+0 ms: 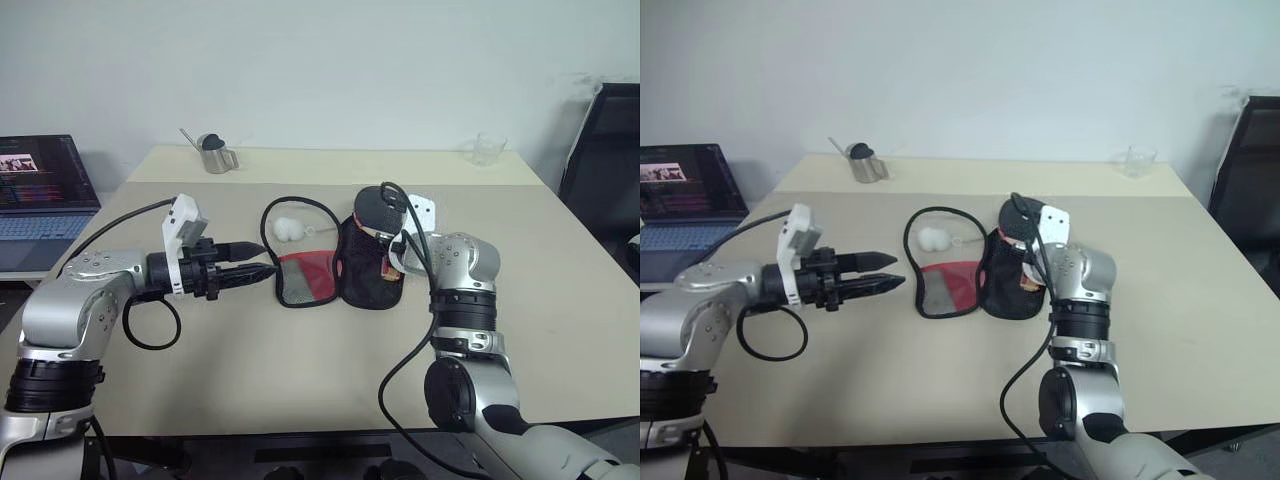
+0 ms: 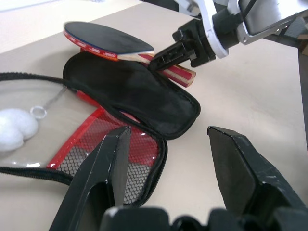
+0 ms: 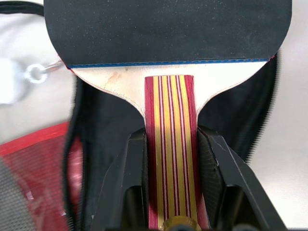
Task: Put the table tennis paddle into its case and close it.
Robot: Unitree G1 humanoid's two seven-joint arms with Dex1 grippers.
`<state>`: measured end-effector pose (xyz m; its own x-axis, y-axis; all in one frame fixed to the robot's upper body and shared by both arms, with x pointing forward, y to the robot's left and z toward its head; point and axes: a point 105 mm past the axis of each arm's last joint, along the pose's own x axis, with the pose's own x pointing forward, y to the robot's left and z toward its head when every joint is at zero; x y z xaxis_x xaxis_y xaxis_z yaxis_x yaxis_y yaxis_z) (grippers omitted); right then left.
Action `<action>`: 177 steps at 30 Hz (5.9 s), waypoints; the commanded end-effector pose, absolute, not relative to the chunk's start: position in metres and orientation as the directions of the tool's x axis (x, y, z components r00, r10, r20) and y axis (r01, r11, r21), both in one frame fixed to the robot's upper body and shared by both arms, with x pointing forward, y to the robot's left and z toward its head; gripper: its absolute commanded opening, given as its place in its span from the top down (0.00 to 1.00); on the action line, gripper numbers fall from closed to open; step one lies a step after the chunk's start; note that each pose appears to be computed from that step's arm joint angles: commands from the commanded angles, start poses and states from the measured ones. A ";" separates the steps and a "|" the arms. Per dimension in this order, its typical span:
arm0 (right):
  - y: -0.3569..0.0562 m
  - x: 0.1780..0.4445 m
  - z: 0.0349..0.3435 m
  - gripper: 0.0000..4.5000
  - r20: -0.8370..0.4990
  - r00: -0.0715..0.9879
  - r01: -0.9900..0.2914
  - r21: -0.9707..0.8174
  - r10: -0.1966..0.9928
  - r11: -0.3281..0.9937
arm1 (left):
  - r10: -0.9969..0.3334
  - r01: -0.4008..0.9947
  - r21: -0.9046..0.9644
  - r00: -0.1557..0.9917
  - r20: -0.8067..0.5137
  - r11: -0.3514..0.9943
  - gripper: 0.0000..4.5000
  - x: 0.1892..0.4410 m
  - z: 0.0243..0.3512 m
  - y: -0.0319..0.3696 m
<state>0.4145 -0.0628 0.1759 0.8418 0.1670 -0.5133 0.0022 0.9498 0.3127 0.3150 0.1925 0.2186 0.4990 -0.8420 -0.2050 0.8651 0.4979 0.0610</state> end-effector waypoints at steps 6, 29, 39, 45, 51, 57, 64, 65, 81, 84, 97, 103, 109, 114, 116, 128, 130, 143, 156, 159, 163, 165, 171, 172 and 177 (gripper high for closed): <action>0.013 0.388 0.185 0.77 -0.478 0.787 -0.153 0.462 0.391 0.873 | -0.850 0.869 0.107 0.494 -0.181 0.483 0.38 0.310 0.228 0.196; 0.030 0.367 0.133 0.77 -0.612 0.657 -0.057 0.541 0.440 0.839 | -0.849 0.873 0.095 0.488 -0.205 0.479 0.38 0.307 0.225 0.198; 0.027 0.366 0.114 0.77 -0.654 0.633 -0.014 0.525 0.414 0.851 | -0.848 0.874 0.091 0.486 -0.211 0.478 0.38 0.305 0.225 0.196; 0.027 0.367 0.109 0.77 -0.665 0.631 -0.003 0.513 0.400 0.858 | -0.848 0.874 0.092 0.486 -0.214 0.477 0.38 0.304 0.227 0.195; 0.026 0.368 0.103 0.77 -0.678 0.633 0.007 0.489 0.375 0.872 | -0.849 0.874 0.087 0.485 -0.210 0.478 0.38 0.303 0.229 0.195; 0.027 0.367 0.095 0.77 -0.691 0.627 0.019 0.475 0.360 0.880 | -0.847 0.873 0.087 0.487 -0.215 0.480 0.38 0.302 0.230 0.196; 0.031 0.365 0.092 0.77 -0.692 0.606 -0.005 0.490 0.392 0.872 | -0.842 0.870 0.089 0.492 -0.219 0.485 0.38 0.301 0.230 0.196; 0.031 0.365 0.092 0.77 -0.691 0.606 -0.006 0.491 0.394 0.871 | -0.842 0.869 0.089 0.494 -0.220 0.487 0.38 0.301 0.230 0.196; 0.034 0.368 0.107 0.00 -0.628 0.616 -0.075 0.555 0.476 0.828 | -0.819 0.847 0.107 0.532 -0.217 0.521 0.38 0.307 0.230 0.201; 0.033 0.373 0.127 0.00 -0.563 0.648 -0.145 0.570 0.513 0.809 | -0.805 0.834 0.109 0.551 -0.218 0.541 0.38 0.312 0.229 0.204; -0.063 0.399 0.174 0.00 -0.439 0.803 -0.228 0.400 0.404 0.888 | -0.700 0.717 0.095 0.696 -0.159 0.691 0.38 0.357 0.204 0.213; -0.048 0.399 0.169 0.00 -0.452 0.789 -0.238 0.401 0.417 0.885 | -0.689 0.706 0.116 0.707 -0.159 0.699 0.38 0.357 0.208 0.218; -0.017 0.394 0.159 0.00 -0.496 0.744 -0.234 0.433 0.447 0.871 | -0.758 0.781 0.117 0.624 -0.191 0.613 0.38 0.339 0.218 0.220; -0.001 0.388 0.150 0.00 -0.528 0.723 -0.235 0.417 0.445 0.878 | -0.764 0.790 0.116 0.612 -0.203 0.602 0.38 0.337 0.217 0.218; -0.002 0.386 0.143 0.00 -0.551 0.717 -0.218 0.405 0.427 0.888 | -0.770 0.796 0.113 0.604 -0.204 0.595 0.38 0.336 0.215 0.215; -0.005 0.387 0.132 0.60 -0.580 0.710 -0.185 0.392 0.398 0.901 | -0.759 0.784 0.112 0.619 -0.202 0.610 0.38 0.332 0.216 0.217; -0.004 0.387 0.133 0.72 -0.578 0.711 -0.190 0.391 0.401 0.900 | -0.757 0.783 0.113 0.621 -0.202 0.612 0.38 0.331 0.216 0.218; -0.014 0.395 0.142 0.75 -0.561 0.736 -0.183 0.374 0.379 0.909 | -0.757 0.785 0.110 0.618 -0.209 0.610 0.38 0.329 0.215 0.218; -0.026 0.399 0.174 0.75 -0.481 0.778 -0.217 0.398 0.404 0.891 | -0.755 0.782 0.117 0.622 -0.206 0.612 0.38 0.331 0.217 0.219; -0.029 0.399 0.178 0.75 -0.470 0.785 -0.217 0.401 0.403 0.890 | -0.756 0.783 0.118 0.622 -0.205 0.611 0.38 0.331 0.217 0.218; -0.038 0.401 0.188 0.75 -0.450 0.804 -0.207 0.402 0.390 0.892 | -0.757 0.784 0.120 0.620 -0.205 0.609 0.38 0.331 0.218 0.218; -0.041 0.402 0.191 0.76 -0.444 0.811 -0.203 0.399 0.382 0.894 | -0.757 0.784 0.120 0.620 -0.204 0.609 0.38 0.332 0.218 0.218; -0.058 0.406 0.187 0.76 -0.458 0.829 -0.155 0.362 0.320 0.919 | -0.759 0.787 0.119 0.617 -0.208 0.606 0.38 0.333 0.217 0.217; -0.061 0.407 0.185 0.77 -0.463 0.834 -0.143 0.345 0.301 0.928 | -0.760 0.787 0.118 0.616 -0.208 0.605 0.38 0.333 0.217 0.217; -0.074 0.410 0.178 0.91 -0.475 0.851 -0.102 0.270 0.225 0.957 | -0.762 0.789 0.119 0.613 -0.210 0.602 0.38 0.333 0.217 0.217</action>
